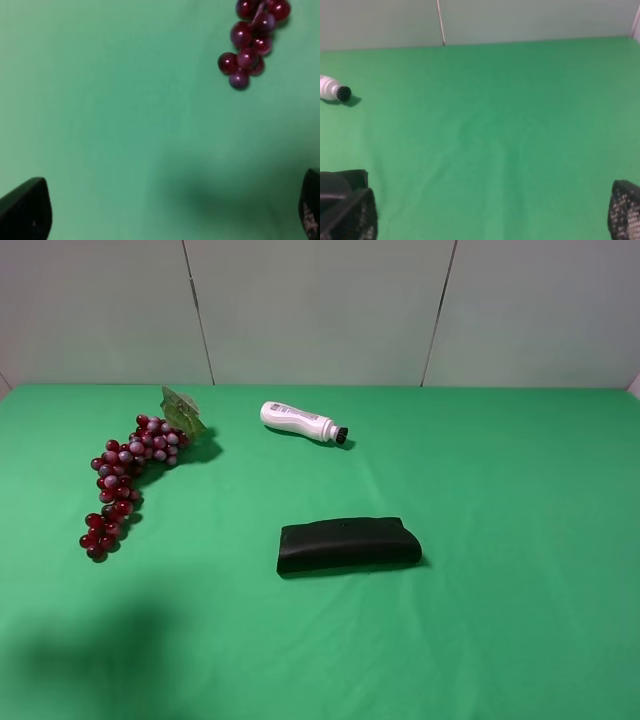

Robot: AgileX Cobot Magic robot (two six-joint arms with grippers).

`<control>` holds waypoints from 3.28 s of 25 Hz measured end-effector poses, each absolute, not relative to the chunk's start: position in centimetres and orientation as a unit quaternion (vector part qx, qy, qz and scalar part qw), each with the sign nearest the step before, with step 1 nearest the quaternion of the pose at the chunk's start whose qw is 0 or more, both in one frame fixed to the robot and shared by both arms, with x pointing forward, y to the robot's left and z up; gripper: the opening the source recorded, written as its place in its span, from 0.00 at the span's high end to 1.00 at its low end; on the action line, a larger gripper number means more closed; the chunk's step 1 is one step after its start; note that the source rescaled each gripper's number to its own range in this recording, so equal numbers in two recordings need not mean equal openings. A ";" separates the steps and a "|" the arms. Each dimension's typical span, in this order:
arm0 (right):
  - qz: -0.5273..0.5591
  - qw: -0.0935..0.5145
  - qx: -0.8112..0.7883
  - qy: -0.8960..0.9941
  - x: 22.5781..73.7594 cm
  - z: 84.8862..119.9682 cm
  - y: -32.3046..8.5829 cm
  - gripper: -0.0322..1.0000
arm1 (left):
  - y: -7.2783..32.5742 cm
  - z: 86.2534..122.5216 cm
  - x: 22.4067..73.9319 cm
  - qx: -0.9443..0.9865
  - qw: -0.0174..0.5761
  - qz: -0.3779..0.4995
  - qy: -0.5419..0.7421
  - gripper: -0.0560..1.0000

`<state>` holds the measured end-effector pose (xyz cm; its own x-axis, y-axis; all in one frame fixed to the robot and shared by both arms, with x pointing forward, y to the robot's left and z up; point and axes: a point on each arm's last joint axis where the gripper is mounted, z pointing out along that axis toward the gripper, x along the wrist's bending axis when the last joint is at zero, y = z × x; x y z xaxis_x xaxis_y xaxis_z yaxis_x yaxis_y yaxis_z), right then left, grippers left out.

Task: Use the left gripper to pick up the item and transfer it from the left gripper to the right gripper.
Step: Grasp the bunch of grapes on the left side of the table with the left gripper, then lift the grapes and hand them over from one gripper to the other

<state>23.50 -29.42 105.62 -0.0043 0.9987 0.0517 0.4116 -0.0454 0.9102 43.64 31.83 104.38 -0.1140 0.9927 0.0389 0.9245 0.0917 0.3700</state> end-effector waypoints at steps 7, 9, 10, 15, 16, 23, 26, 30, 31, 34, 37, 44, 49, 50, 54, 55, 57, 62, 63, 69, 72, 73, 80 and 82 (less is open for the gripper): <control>0.400 0.367 0.602 0.585 23.5 105.6 -29.4 0.00 | 30.7 99.8 47.6 0.690 0.080 0.116 0.710 0.00; 0.400 0.367 0.602 0.585 23.5 105.6 -29.4 0.00 | 30.3 98.5 48.4 0.698 0.072 0.106 0.704 0.00; 0.400 0.367 0.602 0.585 23.5 105.6 -29.4 0.00 | 30.0 97.8 48.8 0.704 0.069 0.101 0.700 0.00; 0.400 0.367 0.602 0.585 23.5 105.6 -29.4 0.00 | 28.5 94.2 50.8 0.722 0.064 0.088 0.683 0.00; 0.400 0.367 0.602 0.585 23.5 105.6 -29.4 0.00 | 28.2 93.6 51.1 0.723 0.065 0.087 0.682 0.00; 0.400 0.367 0.602 0.585 23.5 105.6 -29.4 0.00 | 26.0 89.6 52.5 0.730 0.074 0.080 0.675 0.01; 0.400 0.367 0.602 0.585 23.5 105.6 -29.4 0.00 | 25.4 88.5 52.7 0.735 0.073 0.077 0.670 0.01; 0.400 0.367 0.602 0.585 23.5 105.6 -29.4 0.00 | 25.0 88.0 52.9 0.738 0.077 0.078 0.666 0.02; 0.400 0.367 0.602 0.585 23.5 105.6 -29.4 0.00 | 25.0 88.0 52.9 0.738 0.078 0.078 0.666 0.03; 0.400 0.367 0.602 0.585 23.5 105.6 -29.4 0.00 | 25.0 88.0 53.1 0.742 0.082 0.086 0.659 0.08; 0.400 0.367 0.602 0.585 23.5 105.6 -29.4 0.00 | 25.1 88.0 53.1 0.751 0.080 0.092 0.649 0.26; 0.400 0.367 0.602 0.585 23.5 105.6 -29.4 0.00 | 25.2 88.0 53.2 0.757 0.076 0.096 0.642 0.75; 0.400 0.367 0.602 0.585 23.5 105.6 -29.4 0.00 | 25.2 88.0 53.2 0.757 0.076 0.097 0.641 0.90; 0.400 0.367 0.602 0.585 23.5 105.6 -29.4 0.00 | 25.2 88.0 53.2 0.757 0.076 0.097 0.641 0.90; 0.400 0.367 0.602 0.585 23.5 105.6 -29.4 0.00 | 25.2 88.0 53.2 0.758 0.076 0.097 0.641 0.93; 0.400 0.367 0.602 0.585 23.5 105.6 -29.4 0.00 | 25.2 88.0 53.1 0.758 0.075 0.096 0.641 0.93; 0.400 0.367 0.602 0.585 23.5 105.6 -29.4 0.00 | 25.2 88.1 53.3 0.760 0.069 0.094 0.640 0.93; 0.400 0.367 0.602 0.585 23.5 105.6 -29.4 0.00 | 25.4 89.6 53.7 0.763 0.030 0.081 0.641 0.93; 0.400 0.367 0.602 0.585 23.5 105.6 -29.4 0.00 | 25.4 90.1 53.7 0.762 0.023 0.079 0.642 0.93; 0.400 0.367 0.602 0.585 23.5 105.6 -29.4 0.00 | 25.6 94.2 54.2 0.770 0.001 0.080 0.633 0.93; 0.400 0.367 0.602 0.585 23.5 105.6 -29.4 0.00 | 25.7 96.5 54.3 0.777 -0.002 0.086 0.623 0.93; 0.400 0.367 0.602 0.585 23.5 105.6 -29.4 0.00 | 25.7 97.5 54.2 0.779 -0.002 0.088 0.620 0.93; 0.400 0.367 0.602 0.585 23.5 105.6 -29.4 0.00 | 26.0 103.8 53.8 0.784 0.008 0.110 0.611 0.94; 0.400 0.367 0.602 0.585 23.5 105.6 -29.4 0.00 | 26.0 105.6 53.7 0.781 0.018 0.120 0.613 0.94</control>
